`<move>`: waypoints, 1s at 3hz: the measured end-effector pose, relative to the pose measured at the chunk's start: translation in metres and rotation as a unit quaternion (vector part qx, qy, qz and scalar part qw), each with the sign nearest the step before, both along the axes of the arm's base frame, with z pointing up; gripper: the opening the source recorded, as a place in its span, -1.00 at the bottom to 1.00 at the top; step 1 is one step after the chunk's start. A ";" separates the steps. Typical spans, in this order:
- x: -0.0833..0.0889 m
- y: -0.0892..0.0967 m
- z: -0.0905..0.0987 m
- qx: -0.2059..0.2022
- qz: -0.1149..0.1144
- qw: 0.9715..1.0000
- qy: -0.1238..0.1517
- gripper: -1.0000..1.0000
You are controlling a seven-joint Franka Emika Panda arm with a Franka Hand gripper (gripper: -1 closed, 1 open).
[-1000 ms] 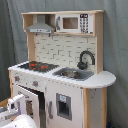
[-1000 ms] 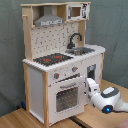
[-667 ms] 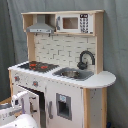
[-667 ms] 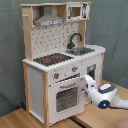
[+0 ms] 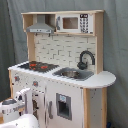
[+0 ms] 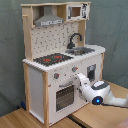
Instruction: Play with the kitchen
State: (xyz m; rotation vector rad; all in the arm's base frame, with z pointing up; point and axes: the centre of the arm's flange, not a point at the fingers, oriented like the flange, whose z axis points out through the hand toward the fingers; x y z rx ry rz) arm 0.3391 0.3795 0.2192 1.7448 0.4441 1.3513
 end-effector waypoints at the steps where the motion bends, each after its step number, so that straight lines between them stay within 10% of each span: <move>1: -0.007 0.013 0.041 0.007 0.016 1.000 -0.016 1.00; 3: -0.064 0.024 0.068 0.001 0.045 0.999 -0.031 1.00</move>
